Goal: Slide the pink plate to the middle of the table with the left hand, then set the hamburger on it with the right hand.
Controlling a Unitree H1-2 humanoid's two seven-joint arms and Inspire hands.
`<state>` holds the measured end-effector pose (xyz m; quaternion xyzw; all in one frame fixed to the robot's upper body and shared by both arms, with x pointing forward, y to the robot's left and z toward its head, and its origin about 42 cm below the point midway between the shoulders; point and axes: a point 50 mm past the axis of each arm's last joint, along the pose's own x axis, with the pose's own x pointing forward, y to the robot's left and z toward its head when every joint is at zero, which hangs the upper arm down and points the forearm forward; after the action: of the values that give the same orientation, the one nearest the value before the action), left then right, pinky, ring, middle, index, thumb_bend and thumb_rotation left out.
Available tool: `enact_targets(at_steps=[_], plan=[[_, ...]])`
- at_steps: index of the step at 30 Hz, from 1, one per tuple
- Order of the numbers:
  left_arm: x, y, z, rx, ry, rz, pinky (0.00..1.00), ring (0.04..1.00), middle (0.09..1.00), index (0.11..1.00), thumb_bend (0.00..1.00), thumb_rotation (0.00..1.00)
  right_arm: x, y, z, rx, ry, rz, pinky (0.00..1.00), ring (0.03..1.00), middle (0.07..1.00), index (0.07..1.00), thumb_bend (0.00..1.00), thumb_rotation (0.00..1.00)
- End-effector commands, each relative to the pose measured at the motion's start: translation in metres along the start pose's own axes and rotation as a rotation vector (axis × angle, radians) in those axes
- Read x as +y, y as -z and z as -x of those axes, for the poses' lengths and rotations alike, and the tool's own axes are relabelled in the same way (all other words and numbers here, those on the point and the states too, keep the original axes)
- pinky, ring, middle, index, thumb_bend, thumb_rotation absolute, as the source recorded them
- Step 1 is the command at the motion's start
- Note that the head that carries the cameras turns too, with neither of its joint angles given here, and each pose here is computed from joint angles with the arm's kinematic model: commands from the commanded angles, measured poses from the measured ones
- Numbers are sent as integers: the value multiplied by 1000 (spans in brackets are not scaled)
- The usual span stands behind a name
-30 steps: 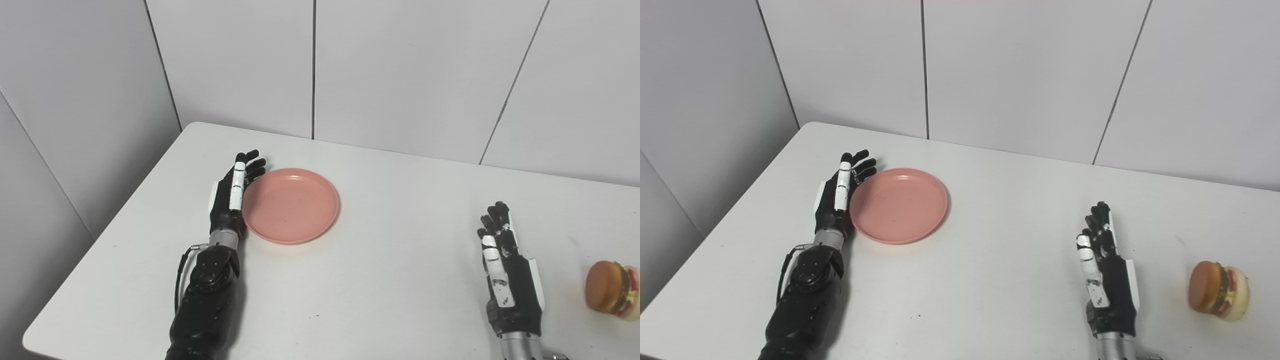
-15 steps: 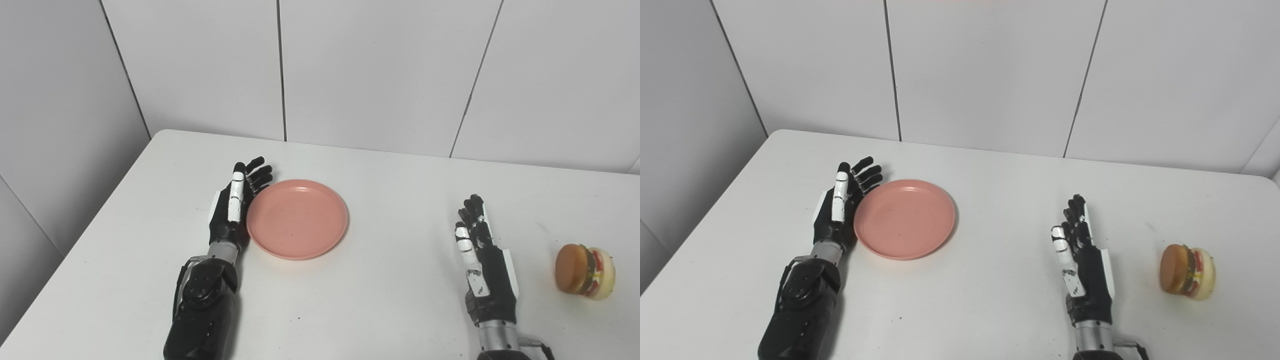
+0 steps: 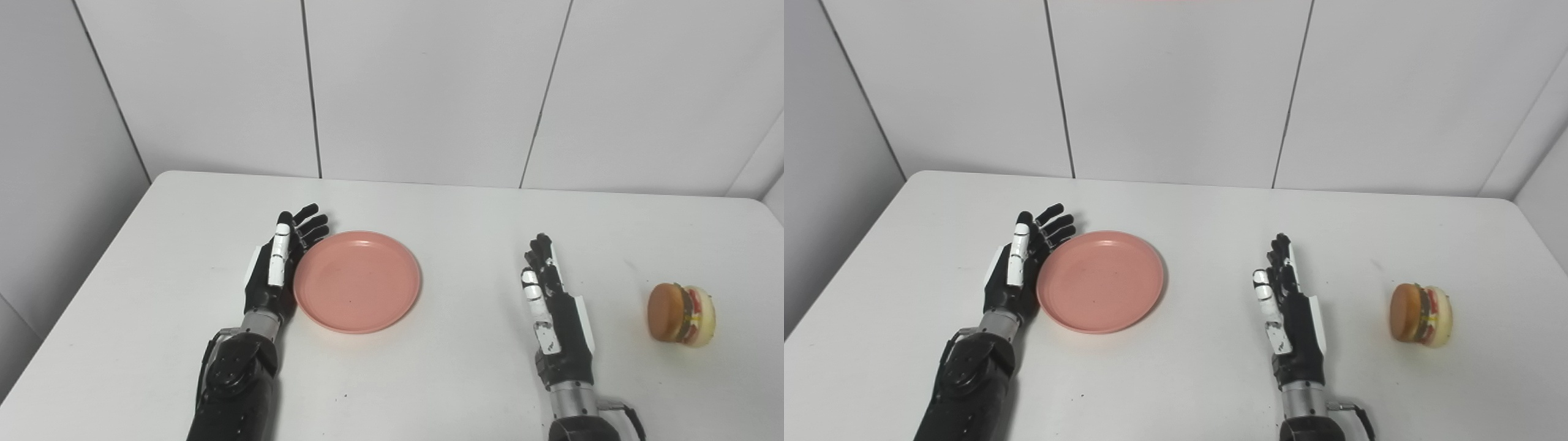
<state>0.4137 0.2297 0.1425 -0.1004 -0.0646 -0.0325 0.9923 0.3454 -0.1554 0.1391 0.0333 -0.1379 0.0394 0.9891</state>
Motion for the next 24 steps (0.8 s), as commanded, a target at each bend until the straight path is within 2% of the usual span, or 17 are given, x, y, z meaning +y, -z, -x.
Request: enact_targets(at_steps=[1,4,8,13,17,24], plan=[[-5,13,9,53,6,19,825,806,790,767,594,1000,8,22,16,96,10,-20,1000,1000,1000,1000,569,851],[-12,13,14,96,19,31,825,809,791,767,615,1000,11,22,14,94,11,-40,1000,1000,1000,1000,550,842],[-18,14,22,120,67,45,832,823,811,785,579,1000,15,21,13,102,20,-50,1000,1000,1000,1000,529,829],[-28,16,30,152,90,69,825,828,810,787,572,1000,18,18,12,110,20,-35,1000,1000,1000,1000,552,850],[-35,23,34,141,130,65,829,820,804,781,580,1000,19,17,12,110,23,-40,1000,1000,1000,1000,560,846],[-47,28,45,167,172,47,836,823,807,787,570,1000,18,16,12,100,19,-35,1000,1000,1000,1000,539,850]])
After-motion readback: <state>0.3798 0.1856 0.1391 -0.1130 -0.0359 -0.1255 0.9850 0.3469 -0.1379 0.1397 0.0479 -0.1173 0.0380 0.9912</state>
